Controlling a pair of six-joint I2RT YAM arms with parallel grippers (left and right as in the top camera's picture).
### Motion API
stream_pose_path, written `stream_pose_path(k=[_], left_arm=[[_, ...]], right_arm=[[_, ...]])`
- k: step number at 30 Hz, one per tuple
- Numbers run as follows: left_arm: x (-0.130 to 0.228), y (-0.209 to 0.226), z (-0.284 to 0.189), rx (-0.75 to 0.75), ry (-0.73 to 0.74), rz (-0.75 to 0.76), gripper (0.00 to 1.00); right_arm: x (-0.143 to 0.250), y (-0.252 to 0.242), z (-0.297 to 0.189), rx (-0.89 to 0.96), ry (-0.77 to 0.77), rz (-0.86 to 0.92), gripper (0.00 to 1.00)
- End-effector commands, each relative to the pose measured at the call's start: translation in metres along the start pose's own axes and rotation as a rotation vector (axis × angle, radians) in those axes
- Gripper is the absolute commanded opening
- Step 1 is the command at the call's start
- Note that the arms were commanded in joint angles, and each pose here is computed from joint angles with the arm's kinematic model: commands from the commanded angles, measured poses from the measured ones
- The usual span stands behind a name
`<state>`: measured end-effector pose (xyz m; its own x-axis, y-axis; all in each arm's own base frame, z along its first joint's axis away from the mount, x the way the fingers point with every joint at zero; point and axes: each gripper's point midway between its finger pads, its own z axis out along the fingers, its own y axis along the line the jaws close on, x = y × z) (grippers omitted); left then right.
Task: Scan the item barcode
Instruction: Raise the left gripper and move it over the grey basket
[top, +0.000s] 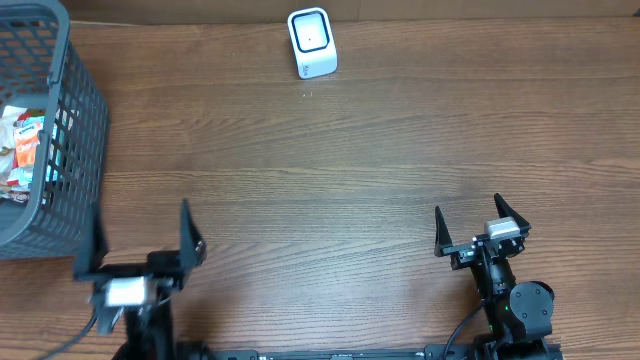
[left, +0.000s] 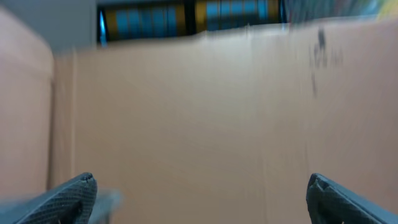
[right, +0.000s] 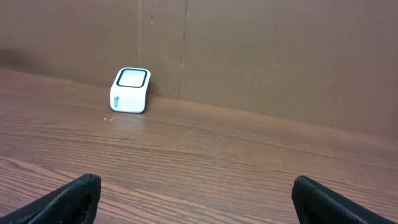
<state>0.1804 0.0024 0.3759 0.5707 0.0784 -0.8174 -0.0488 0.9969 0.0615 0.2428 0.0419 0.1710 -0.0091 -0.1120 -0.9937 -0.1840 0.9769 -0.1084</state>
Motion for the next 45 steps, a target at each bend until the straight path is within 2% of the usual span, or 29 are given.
stream_pose_path(k=[1,7,12,16,20,25,29,39,45], left_arm=[[-0.066,0.003,-0.001,-0.009,-0.12,0.098,1.0],[-0.135,0.011,0.003,-0.036,-0.143,0.123,1.0],[-0.175,0.023,0.022,-0.08,-0.046,0.119,1.0],[-0.187,0.027,0.044,-0.075,0.09,0.12,1.0],[-0.182,0.03,0.07,-0.073,0.284,0.085,1.0],[-0.155,0.029,0.098,-0.075,0.524,-0.009,0.99],[-0.118,0.026,0.112,-0.067,0.716,-0.019,0.99],[0.016,-0.001,0.096,0.06,1.309,-0.067,0.99],[0.06,-0.012,0.099,0.106,1.45,-0.109,1.0]], right_arm=[[0.002,-0.001,0.0,0.006,-0.005,-0.001,1.0],[0.002,-0.001,0.0,0.006,-0.005,-0.001,1.0],[0.002,-0.001,0.0,0.006,-0.005,-0.001,1.0],[0.002,-0.001,0.0,0.006,-0.005,-0.001,1.0],[0.002,-0.001,0.0,0.006,-0.005,-0.001,1.0],[0.002,-0.001,0.0,0.005,-0.005,-0.001,1.0],[0.002,-0.001,0.0,0.005,-0.005,-0.001,1.0],[0.002,-0.001,0.0,0.005,-0.005,-0.001,1.0],[0.002,-0.001,0.0,0.005,-0.005,-0.001,1.0]])
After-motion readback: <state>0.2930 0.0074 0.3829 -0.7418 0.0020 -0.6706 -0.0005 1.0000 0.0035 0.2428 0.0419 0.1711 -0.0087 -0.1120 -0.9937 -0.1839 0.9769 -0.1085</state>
